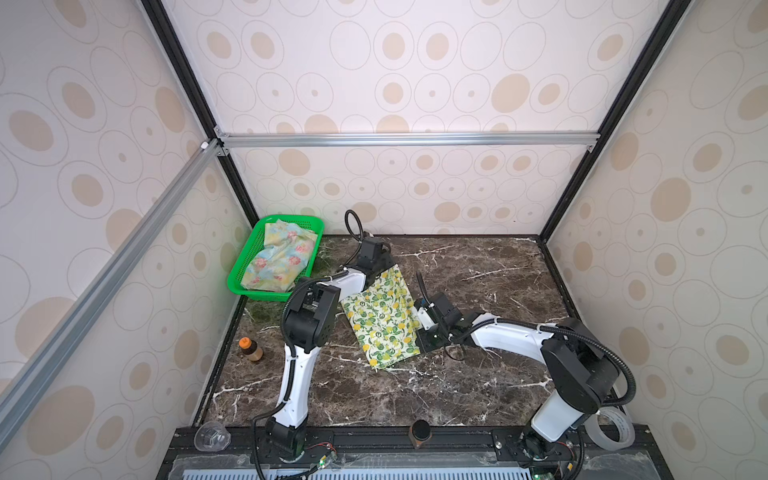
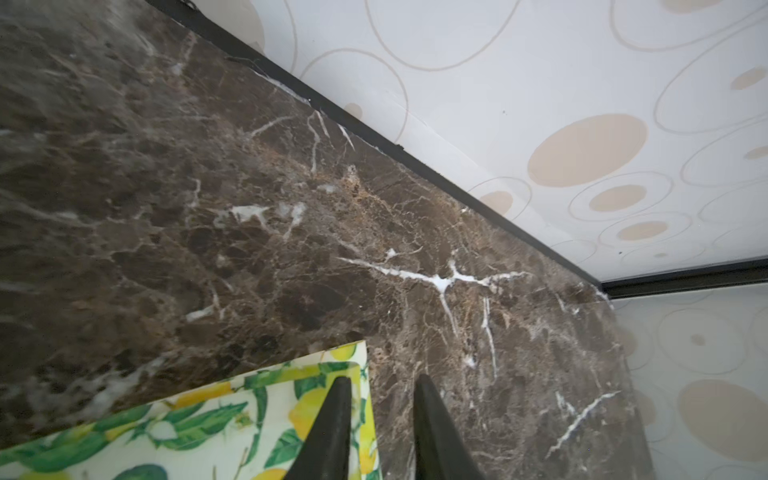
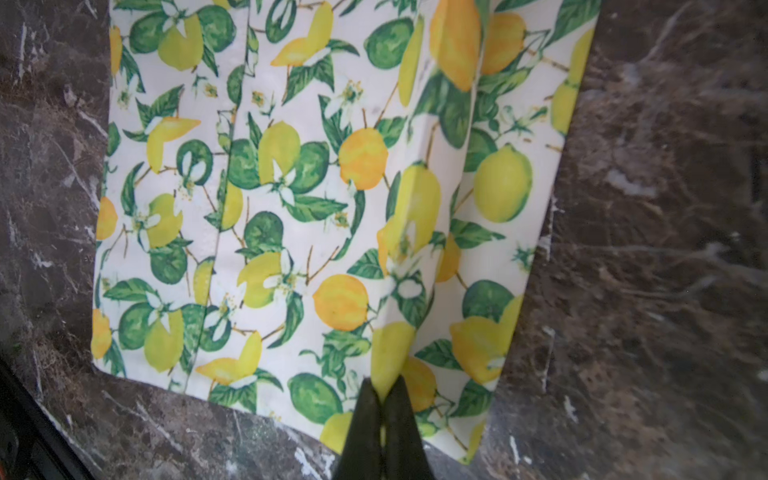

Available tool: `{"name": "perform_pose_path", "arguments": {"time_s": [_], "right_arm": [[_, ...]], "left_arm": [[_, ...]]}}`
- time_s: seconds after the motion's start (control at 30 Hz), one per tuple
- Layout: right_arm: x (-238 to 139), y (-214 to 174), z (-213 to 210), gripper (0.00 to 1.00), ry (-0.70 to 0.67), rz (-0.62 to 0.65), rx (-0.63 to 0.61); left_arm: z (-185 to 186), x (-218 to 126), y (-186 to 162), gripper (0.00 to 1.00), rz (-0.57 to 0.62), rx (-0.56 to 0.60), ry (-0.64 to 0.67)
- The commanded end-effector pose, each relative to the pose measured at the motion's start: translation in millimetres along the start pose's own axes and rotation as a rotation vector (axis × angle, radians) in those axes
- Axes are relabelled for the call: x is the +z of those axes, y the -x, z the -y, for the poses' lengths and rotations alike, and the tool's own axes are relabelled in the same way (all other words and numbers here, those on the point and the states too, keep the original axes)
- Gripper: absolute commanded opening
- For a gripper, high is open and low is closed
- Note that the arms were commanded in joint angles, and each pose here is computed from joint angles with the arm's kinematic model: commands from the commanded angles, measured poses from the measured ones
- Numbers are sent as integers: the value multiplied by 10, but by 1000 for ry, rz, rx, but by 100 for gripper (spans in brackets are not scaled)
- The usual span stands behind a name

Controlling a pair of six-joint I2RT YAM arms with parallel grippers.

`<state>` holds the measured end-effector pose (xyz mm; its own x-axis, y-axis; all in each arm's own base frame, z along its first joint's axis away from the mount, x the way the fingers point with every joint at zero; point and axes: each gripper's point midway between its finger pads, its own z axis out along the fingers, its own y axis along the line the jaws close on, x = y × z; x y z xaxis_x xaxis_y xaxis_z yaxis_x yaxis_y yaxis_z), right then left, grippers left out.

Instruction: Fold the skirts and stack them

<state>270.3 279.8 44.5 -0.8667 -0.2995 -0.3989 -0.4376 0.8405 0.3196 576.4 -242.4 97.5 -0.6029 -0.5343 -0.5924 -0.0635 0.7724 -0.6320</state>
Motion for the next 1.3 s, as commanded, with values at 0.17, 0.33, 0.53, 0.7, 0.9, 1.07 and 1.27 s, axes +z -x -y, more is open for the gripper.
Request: {"name": "perform_pose_path", "arguments": {"time_s": [0.17, 0.33, 0.53, 0.7, 0.9, 1.07, 1.27], "right_arm": [[61, -26, 106, 0, -25, -8, 27], [40, -7, 115, 0, -24, 8, 32], [3, 11, 147, 0, -33, 16, 38], [-90, 43, 137, 0, -36, 40, 37], [-144, 51, 169, 0, -55, 53, 40], [-144, 33, 182, 0, -56, 55, 47], [-163, 35, 215, 0, -72, 64, 58]], "left_arm": [[182, -106, 135, 33, 55, -4, -68], [233, -161, 122, 32, 32, 27, -83], [144, -283, 45, 31, -2, 73, -41], [57, -396, 13, 31, -8, 103, -4], [-8, -438, -42, 31, -21, 106, 11], [-50, -437, -86, 30, -32, 108, 20], [-105, -461, -119, 30, -38, 112, 36]]}}
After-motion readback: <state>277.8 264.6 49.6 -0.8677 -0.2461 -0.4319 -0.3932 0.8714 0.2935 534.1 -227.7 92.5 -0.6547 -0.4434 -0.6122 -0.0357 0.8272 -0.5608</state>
